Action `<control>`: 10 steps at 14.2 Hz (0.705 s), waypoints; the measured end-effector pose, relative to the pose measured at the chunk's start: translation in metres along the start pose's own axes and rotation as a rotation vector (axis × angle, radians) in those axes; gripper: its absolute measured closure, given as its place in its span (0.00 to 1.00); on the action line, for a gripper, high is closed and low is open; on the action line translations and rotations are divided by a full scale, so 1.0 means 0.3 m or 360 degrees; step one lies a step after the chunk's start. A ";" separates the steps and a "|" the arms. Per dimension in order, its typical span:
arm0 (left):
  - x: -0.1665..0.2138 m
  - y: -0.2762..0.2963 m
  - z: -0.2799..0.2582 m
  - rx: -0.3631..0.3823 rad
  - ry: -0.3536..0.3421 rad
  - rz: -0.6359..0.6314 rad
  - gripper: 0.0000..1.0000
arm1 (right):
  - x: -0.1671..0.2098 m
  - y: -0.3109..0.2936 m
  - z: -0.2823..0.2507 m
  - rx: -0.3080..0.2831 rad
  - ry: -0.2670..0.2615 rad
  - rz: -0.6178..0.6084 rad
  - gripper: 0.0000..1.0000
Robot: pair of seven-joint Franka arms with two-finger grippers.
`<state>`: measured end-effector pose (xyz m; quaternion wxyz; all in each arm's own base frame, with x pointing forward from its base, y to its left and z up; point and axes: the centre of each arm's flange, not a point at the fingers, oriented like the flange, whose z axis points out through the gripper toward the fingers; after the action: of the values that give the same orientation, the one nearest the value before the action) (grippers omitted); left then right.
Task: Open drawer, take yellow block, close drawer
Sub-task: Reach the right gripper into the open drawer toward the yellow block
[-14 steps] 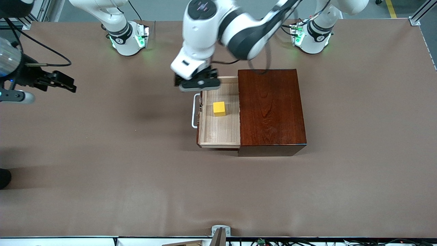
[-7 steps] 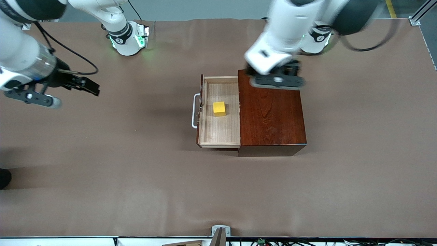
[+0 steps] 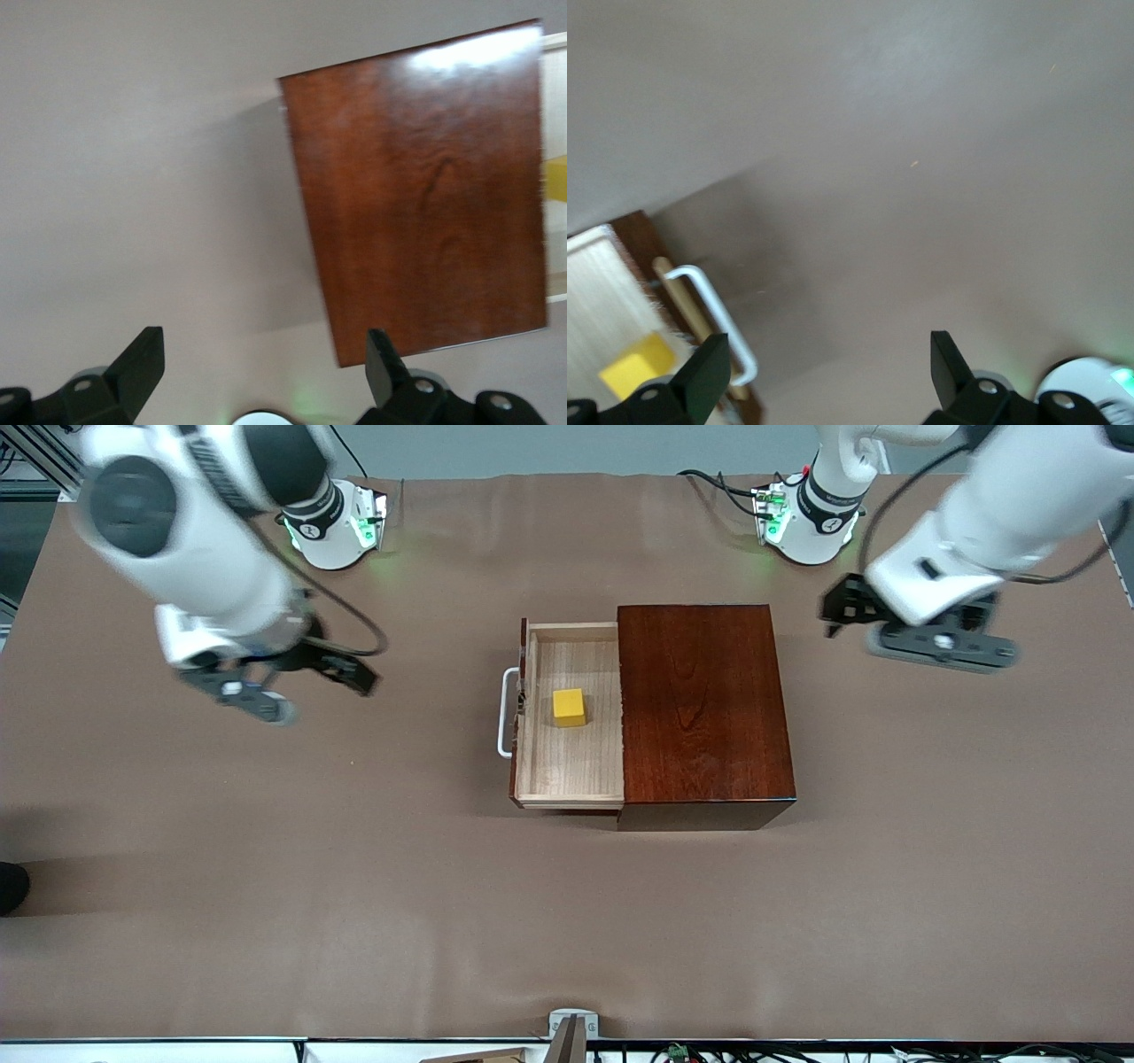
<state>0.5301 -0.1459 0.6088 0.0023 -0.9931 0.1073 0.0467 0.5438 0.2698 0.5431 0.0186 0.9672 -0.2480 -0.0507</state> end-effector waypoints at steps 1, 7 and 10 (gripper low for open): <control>0.000 -0.060 0.006 -0.0005 0.0002 -0.0006 0.00 | -0.050 -0.071 0.040 0.0003 0.0010 0.0068 0.00; -0.004 -0.327 0.008 -0.0021 0.0044 -0.0136 0.00 | -0.210 -0.323 0.290 -0.0041 0.0017 0.0463 0.00; 0.001 -0.326 0.005 -0.0019 0.0067 -0.0137 0.00 | -0.231 -0.380 0.364 -0.0062 -0.0004 0.0690 0.00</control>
<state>0.5512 -0.0503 0.6067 -0.0039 -0.9976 0.0643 0.0263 0.5260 0.4020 0.4339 0.0474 0.8907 -0.4492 -0.0514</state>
